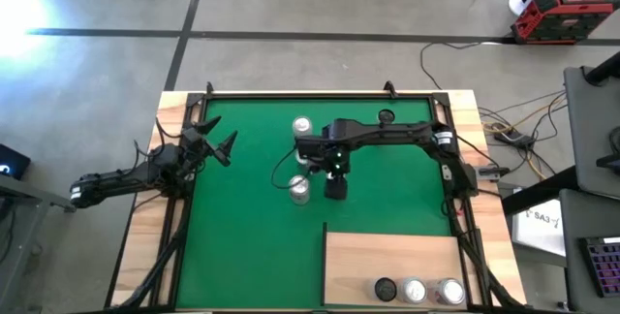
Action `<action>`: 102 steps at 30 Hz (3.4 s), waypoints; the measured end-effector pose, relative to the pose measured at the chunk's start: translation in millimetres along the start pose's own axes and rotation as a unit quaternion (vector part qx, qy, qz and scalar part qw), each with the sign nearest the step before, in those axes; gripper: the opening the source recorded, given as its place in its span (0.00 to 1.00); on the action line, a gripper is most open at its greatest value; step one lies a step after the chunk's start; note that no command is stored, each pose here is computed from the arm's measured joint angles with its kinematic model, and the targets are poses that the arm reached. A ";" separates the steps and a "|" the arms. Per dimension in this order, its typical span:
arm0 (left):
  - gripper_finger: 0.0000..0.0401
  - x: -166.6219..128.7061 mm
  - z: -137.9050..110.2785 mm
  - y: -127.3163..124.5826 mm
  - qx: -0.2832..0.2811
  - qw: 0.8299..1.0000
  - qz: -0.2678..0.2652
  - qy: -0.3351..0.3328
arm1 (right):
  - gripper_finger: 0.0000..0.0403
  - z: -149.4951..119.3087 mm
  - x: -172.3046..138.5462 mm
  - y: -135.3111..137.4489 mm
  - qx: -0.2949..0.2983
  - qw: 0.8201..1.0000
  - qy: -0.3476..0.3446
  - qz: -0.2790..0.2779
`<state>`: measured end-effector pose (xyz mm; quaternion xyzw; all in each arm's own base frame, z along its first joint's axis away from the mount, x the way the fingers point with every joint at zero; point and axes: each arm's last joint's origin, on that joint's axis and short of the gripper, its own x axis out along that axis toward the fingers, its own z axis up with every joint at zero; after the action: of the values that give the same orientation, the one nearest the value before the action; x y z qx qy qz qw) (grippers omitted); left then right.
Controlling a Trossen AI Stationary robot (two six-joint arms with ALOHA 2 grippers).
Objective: Place canned beverage on shelf
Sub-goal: Put the right blue soda can on the shelf
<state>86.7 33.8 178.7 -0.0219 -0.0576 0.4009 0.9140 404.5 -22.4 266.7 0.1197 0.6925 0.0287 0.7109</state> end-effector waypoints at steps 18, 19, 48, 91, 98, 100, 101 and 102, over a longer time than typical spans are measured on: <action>0.91 0.0 0.0 0.0 0.000 1.000 0.000 0.000 | 0.57 -72.5 -27.7 99.3 -0.084 0.995 -0.048 0.007; 0.91 0.0 0.0 0.0 0.000 1.000 0.000 0.000 | 0.58 -77.2 -27.2 104.7 -0.094 0.994 -0.055 0.009; 0.91 0.0 0.0 0.0 0.000 1.000 0.000 0.000 | 0.59 -108.5 -14.4 174.5 -0.261 0.962 -0.082 -0.002; 0.91 0.0 0.0 0.0 0.000 1.000 0.000 0.000 | 0.60 -63.3 3.5 213.3 -0.204 0.977 -0.004 -0.061; 0.91 0.0 0.0 0.0 0.000 1.000 0.000 0.000 | 0.60 -72.2 4.0 226.8 -0.213 0.975 -0.008 -0.057; 0.91 0.0 0.0 0.0 0.000 1.000 0.000 0.000 | 0.60 -75.6 4.9 231.5 -0.214 0.975 -0.008 -0.055; 0.91 0.0 0.0 0.0 0.000 1.000 0.000 0.000 | 0.60 -77.2 5.4 234.0 -0.218 0.974 -0.009 -0.054; 0.91 0.0 0.0 0.0 0.000 1.000 0.000 0.000 | 0.60 -78.6 5.9 236.5 -0.223 0.973 -0.011 -0.053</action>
<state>86.7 33.8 178.7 -0.0219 -0.0576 0.4009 0.9141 356.3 218.4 309.6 -0.0783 0.6664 0.1430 0.7276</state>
